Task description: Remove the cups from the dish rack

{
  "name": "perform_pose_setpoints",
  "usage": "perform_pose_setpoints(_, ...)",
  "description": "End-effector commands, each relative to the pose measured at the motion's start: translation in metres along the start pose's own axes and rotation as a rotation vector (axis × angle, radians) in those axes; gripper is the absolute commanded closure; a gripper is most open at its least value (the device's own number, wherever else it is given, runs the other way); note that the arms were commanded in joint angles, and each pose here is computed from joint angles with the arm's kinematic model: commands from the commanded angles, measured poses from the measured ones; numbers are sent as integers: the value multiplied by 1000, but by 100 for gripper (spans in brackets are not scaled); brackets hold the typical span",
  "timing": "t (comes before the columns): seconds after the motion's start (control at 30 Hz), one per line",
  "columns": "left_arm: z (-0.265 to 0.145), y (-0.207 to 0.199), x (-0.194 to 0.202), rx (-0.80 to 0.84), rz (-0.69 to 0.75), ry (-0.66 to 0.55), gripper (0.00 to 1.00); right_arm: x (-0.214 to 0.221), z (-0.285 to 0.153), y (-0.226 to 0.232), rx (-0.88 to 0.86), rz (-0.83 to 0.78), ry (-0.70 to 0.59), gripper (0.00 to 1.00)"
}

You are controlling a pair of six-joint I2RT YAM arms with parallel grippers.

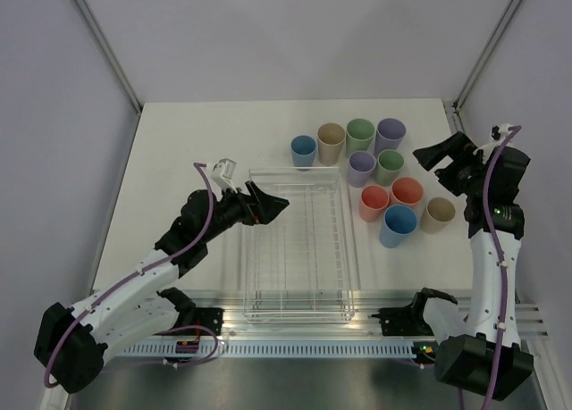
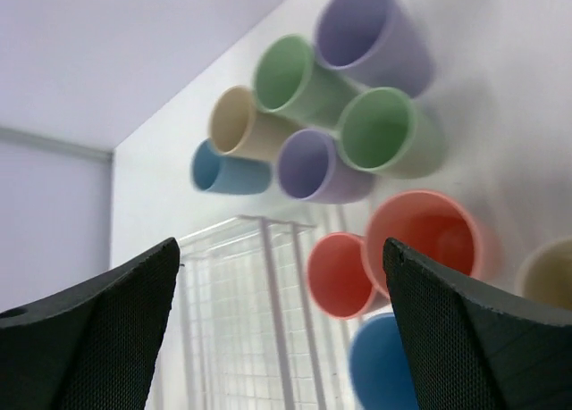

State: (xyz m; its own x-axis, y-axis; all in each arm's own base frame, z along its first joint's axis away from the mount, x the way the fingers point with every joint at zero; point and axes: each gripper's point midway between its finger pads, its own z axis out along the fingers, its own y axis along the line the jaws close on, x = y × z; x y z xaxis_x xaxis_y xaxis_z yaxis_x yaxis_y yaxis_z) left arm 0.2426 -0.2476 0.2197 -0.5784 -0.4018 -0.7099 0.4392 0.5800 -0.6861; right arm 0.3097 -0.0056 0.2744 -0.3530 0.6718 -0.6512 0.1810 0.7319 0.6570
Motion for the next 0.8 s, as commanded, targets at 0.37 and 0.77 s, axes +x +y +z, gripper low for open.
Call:
perform_pose_setpoints(0.37,-64,-61,-39,86,186,7,0,59,-57,143,-669,-265,155,2)
perform_pose_setpoints(0.77,-92,-85,-56,120,214,-16,0,111,-70,201,-758,-456,276,2)
